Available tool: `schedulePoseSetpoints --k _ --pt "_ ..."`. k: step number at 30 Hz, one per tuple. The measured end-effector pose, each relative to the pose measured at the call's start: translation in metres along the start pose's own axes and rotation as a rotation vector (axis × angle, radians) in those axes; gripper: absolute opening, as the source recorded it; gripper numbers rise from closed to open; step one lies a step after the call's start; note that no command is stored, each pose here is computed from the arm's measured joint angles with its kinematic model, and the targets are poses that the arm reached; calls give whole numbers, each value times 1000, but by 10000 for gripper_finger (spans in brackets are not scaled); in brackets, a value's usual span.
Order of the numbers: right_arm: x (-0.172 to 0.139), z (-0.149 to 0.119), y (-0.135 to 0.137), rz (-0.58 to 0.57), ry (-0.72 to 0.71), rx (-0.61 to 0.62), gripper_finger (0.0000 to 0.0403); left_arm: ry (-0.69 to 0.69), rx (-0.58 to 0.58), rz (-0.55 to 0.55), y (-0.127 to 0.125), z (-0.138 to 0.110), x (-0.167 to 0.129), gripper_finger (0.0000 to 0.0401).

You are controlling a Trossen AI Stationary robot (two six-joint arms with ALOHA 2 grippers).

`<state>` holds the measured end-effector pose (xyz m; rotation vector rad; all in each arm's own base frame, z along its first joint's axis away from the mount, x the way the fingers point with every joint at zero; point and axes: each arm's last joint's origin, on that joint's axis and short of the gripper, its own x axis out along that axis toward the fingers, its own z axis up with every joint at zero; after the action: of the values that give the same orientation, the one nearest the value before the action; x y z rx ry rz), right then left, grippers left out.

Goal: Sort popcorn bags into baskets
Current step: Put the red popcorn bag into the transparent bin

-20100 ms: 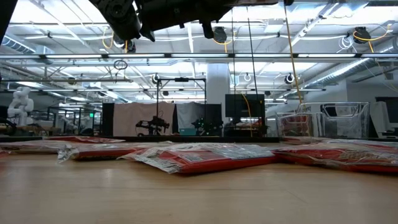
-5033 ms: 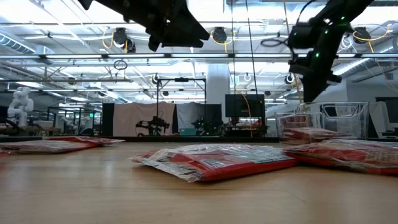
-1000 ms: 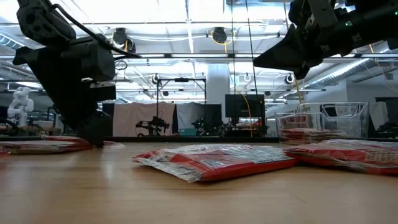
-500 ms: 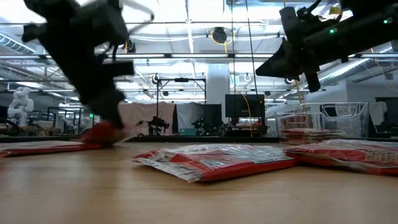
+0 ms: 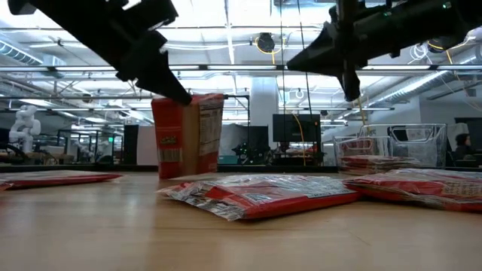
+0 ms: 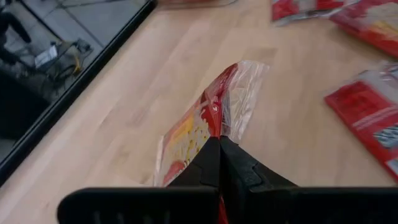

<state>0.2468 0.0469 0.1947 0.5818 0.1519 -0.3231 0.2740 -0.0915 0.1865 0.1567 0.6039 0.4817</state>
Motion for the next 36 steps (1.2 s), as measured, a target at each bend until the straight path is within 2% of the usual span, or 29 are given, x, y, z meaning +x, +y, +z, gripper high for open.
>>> schedulePoseSetpoints --k 7,12,15,18,24,31,36 --pt "1 -20 -2 -8 141 6 69 -34 15 -15 -6 1 -6 1" --pt "10 -35 0 17 163 82 117 -74 10 -37 -11 5 -9 1" --pt "18 -41 4 89 134 185 142 -112 17 -7 -13 7 -13 0" --pt "25 -45 7 135 91 356 160 -150 29 35 -15 9 -16 0" --pt "33 -54 8 209 49 537 175 -215 32 72 -17 16 -20 0" --pt "41 -68 0 173 54 750 176 -260 28 56 -20 21 -24 0" --pt "50 -62 -3 174 16 810 176 -291 39 4 -26 24 -30 0"
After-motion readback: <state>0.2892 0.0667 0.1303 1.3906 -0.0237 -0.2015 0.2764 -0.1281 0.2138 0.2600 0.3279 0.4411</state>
